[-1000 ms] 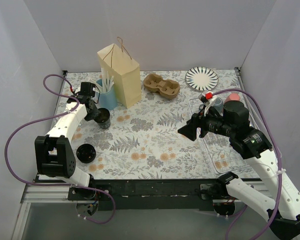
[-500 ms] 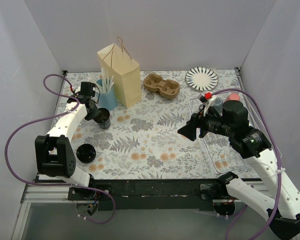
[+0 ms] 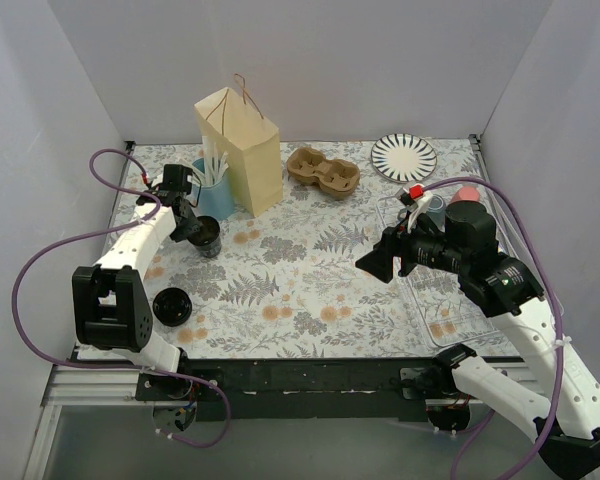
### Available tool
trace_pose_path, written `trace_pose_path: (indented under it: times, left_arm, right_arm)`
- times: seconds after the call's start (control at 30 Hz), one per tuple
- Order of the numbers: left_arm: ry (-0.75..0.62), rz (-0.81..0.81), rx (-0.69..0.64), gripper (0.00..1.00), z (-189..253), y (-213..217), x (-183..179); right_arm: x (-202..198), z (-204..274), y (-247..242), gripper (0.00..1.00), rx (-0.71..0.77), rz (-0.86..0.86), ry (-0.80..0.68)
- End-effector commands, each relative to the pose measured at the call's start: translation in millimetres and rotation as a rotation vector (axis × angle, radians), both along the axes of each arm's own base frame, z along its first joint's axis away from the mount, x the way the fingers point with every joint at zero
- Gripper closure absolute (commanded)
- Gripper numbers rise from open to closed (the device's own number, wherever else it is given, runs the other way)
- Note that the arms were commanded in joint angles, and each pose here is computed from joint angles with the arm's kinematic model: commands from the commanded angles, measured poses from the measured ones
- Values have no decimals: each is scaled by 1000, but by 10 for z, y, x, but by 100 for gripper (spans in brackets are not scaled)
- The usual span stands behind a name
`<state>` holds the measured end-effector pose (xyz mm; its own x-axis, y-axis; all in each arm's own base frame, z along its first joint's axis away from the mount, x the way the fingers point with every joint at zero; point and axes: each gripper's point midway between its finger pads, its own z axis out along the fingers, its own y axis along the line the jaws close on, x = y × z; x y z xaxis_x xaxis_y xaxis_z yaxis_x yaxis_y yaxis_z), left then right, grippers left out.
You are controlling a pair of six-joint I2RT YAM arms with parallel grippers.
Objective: Pack the takeout coffee
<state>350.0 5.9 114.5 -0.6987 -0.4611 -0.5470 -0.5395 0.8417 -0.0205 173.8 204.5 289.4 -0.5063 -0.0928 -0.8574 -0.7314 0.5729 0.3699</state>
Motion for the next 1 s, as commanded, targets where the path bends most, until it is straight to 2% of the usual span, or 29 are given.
trace_pose_path:
  times: [0.0, 0.13, 0.47, 0.5, 0.53, 0.57, 0.6, 0.77, 0.83, 0.87, 0.97]
  left_arm:
    - [-21, 5, 7, 88, 17, 29, 31]
    - [-29, 1, 6, 100, 35, 30, 41]
    - [-55, -44, -58, 100, 250, -108, 92]
    - [-46, -51, -76, 95, 263, -144, 83]
    - [-46, -52, -84, 95, 273, -152, 80]
    - [-51, -52, -84, 95, 288, -152, 78]
    - [-50, -56, -82, 100, 292, -156, 69]
    - [-43, -47, -53, 100, 285, -95, 47]
    - [-33, -47, -51, 94, 269, -97, 38]
    - [-27, -51, -49, 99, 249, -91, 30]
    - [-23, -59, -51, 100, 218, -103, 21]
  right_arm:
    - [2, 209, 14, 25, 28, 8, -52]
    - [1, 193, 11, 25, 27, 6, -51]
    - [14, 113, 22, 25, 21, 7, -35]
    - [17, 109, 26, 25, 23, 6, -33]
    - [18, 106, 32, 25, 25, 8, -32]
    - [18, 106, 36, 25, 27, 9, -31]
    - [16, 95, 42, 25, 28, 10, -24]
    - [6, 104, 53, 25, 39, 14, -22]
    - [4, 105, 55, 25, 40, 14, -18]
    - [5, 115, 56, 25, 42, 14, -22]
    - [-1, 116, 59, 25, 45, 16, -19]
